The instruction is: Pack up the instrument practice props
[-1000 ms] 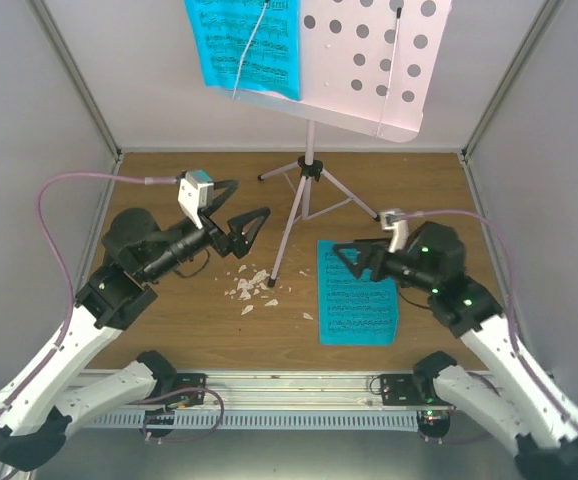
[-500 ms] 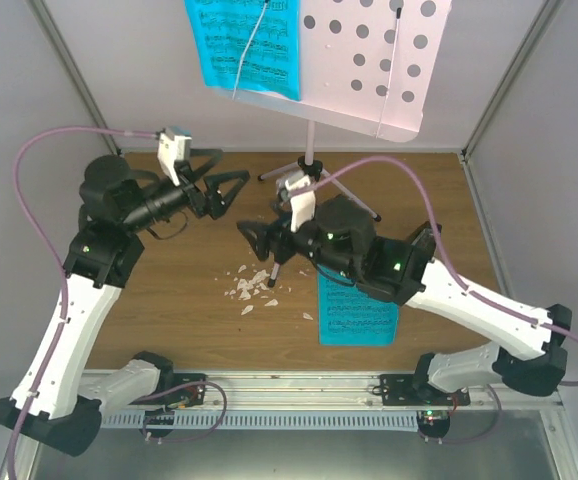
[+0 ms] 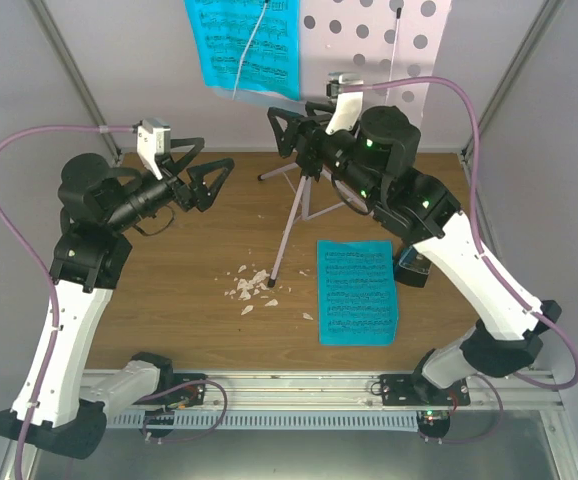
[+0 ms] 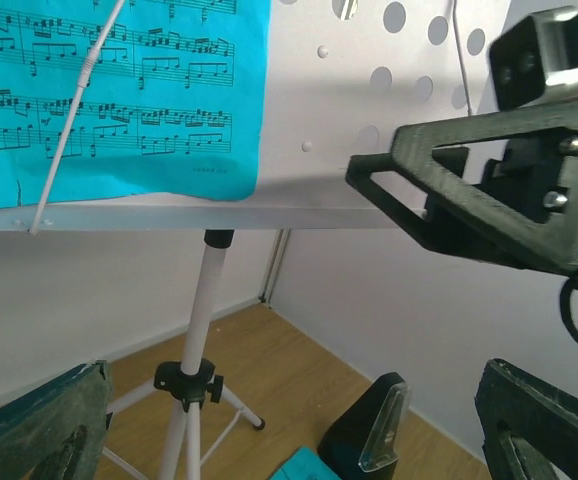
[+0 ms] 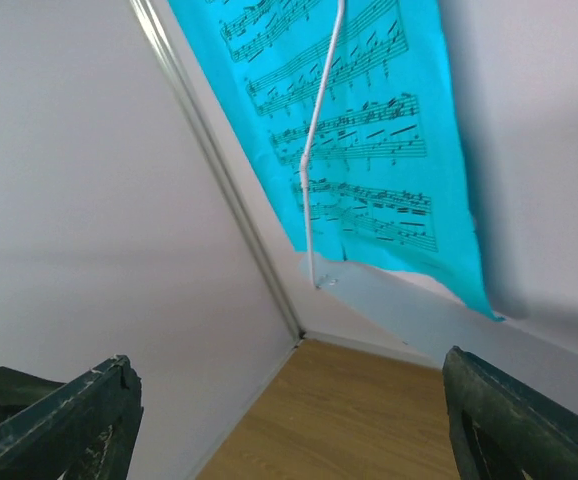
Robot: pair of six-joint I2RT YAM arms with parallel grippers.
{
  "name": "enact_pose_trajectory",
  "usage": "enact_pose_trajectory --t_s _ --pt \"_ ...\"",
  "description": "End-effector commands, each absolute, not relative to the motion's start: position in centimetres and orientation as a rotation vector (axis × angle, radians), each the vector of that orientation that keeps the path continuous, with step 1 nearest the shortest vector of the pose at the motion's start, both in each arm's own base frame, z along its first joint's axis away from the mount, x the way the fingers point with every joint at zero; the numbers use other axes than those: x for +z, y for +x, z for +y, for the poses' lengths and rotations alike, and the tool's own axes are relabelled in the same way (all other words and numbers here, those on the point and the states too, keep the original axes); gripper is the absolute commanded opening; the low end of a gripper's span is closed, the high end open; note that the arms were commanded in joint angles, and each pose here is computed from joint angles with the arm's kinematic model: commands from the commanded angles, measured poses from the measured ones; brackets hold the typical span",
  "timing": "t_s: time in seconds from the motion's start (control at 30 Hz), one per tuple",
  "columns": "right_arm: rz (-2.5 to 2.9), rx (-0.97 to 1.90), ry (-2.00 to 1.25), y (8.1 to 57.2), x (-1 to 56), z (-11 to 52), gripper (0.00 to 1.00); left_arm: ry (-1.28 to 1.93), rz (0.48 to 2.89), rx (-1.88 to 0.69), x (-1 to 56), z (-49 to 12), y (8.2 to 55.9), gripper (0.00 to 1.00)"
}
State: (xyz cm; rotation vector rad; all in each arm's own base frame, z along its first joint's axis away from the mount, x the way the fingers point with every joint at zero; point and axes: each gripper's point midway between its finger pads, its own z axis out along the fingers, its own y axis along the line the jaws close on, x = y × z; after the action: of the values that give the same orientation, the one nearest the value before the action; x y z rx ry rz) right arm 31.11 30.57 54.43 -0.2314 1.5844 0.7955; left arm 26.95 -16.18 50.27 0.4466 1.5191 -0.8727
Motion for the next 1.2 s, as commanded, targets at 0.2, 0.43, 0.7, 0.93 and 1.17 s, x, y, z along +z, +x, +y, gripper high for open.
enact_pose_trajectory --t_s 0.2,0.43,0.7,0.93,1.17 --pt "1.624 0.853 -0.194 34.4 54.9 29.8 0.77 0.447 1.493 -0.834 50.4 -15.4 25.7 0.99" --pt "1.609 0.807 -0.173 36.3 55.2 30.0 0.72 0.452 1.493 -0.824 50.2 -15.4 25.5 0.99" --pt "1.585 0.772 -0.157 37.7 55.3 30.5 0.66 0.457 1.486 -0.821 50.4 -15.4 25.3 0.99" --pt "1.582 0.737 -0.134 38.6 55.0 30.5 0.69 0.46 1.481 -0.817 50.4 -15.4 25.4 0.99" --pt "1.552 0.744 -0.155 39.1 55.2 31.3 0.65 0.477 1.478 -0.842 50.6 -16.0 26.6 0.99"
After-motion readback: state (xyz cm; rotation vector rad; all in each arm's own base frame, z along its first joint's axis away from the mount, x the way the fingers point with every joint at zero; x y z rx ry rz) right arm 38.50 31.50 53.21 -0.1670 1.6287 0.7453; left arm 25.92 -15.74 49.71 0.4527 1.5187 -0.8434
